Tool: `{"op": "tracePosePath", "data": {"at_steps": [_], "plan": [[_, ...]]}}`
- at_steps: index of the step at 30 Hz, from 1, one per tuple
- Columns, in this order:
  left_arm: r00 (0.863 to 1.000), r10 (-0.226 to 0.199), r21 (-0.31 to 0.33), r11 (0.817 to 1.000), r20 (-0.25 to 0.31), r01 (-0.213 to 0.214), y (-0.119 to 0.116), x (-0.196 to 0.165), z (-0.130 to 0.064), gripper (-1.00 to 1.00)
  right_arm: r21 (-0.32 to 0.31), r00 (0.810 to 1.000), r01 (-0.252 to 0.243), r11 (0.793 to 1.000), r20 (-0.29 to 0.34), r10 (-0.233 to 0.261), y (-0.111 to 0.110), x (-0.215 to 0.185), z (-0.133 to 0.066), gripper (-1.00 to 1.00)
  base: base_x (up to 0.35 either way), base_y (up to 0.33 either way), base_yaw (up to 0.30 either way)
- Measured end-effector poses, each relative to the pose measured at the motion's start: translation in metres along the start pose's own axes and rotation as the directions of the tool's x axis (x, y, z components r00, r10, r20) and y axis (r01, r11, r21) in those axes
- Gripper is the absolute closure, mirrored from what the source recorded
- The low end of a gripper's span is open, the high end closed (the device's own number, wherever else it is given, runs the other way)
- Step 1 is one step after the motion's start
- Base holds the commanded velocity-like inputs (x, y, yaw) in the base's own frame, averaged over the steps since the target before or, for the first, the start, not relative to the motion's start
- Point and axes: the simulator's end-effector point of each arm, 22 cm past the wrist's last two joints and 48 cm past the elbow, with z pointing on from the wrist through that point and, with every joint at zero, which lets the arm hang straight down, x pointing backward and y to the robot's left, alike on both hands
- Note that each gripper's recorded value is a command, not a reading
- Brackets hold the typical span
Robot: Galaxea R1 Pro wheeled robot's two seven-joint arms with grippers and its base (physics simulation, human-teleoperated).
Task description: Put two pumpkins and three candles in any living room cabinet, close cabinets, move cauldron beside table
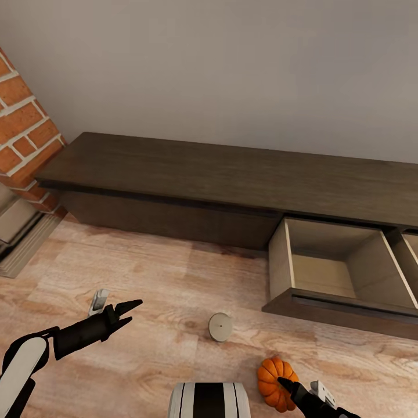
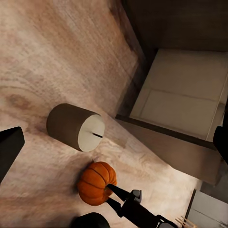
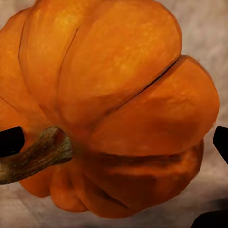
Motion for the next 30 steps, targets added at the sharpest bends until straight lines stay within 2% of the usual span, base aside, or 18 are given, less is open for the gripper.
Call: {"op": "tracePosePath", "data": {"at_steps": [30], "plan": [[1.000,0.000,0.000,1.000,-0.001,0.000,0.0000,0.0002,0.0000,-1.00,0.005,1.000,0.001,1.000,0.001,-0.001,-0.0004,0.0003,0.0005,-1.00,0.020,0.013,0.000]]}}
